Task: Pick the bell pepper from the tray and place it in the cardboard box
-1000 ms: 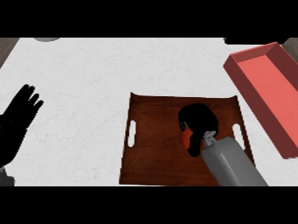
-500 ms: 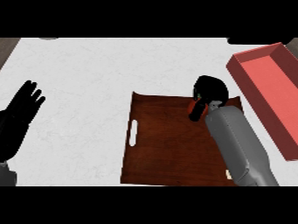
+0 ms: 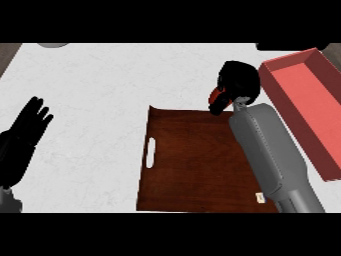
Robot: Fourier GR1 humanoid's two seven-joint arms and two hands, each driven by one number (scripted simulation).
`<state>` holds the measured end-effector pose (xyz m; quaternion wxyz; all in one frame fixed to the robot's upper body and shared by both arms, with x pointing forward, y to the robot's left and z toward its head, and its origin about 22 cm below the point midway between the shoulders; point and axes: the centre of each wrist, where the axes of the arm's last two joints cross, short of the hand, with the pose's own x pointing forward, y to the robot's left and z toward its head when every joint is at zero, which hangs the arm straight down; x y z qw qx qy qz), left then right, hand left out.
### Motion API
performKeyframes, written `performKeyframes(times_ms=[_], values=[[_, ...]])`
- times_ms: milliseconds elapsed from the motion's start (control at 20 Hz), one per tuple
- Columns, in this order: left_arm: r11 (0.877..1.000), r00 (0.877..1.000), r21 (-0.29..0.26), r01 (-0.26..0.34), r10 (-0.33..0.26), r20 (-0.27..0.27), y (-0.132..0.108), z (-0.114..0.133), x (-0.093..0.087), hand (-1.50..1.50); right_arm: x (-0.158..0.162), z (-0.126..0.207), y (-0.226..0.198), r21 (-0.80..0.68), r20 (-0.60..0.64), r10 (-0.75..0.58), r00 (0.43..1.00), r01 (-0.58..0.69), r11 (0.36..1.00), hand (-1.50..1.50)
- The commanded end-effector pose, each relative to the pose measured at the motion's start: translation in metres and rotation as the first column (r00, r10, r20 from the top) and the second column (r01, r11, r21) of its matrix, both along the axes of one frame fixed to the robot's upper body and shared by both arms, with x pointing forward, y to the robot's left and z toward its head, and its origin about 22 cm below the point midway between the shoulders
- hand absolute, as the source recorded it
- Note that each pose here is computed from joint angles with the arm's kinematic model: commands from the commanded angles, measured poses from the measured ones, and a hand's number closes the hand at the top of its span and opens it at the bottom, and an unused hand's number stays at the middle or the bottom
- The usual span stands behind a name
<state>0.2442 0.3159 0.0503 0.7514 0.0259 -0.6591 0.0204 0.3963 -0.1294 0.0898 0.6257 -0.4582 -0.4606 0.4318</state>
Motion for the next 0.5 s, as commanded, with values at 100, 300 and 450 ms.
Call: performKeyframes(times_ms=[100, 300, 450], values=[[1.000, 1.000, 0.010, -0.023, 0.023, -0.012, -0.002, 0.001, -0.001, 0.00, -0.022, 0.056, 0.002, -0.011, 0.242, -0.022, 0.970, 0.026, 1.000, 1.50], [1.000, 1.000, -0.014, -0.008, 0.008, -0.009, -0.004, -0.001, 0.003, 0.00, -0.030, 0.116, 0.007, 0.001, 0.369, -0.146, 0.918, 0.156, 0.988, 1.50], [1.000, 1.000, -0.005, -0.017, 0.017, 0.002, 0.006, 0.020, 0.012, 0.00, -0.029, 0.143, -0.008, 0.027, 0.428, -0.237, 0.872, 0.249, 0.968, 1.50]])
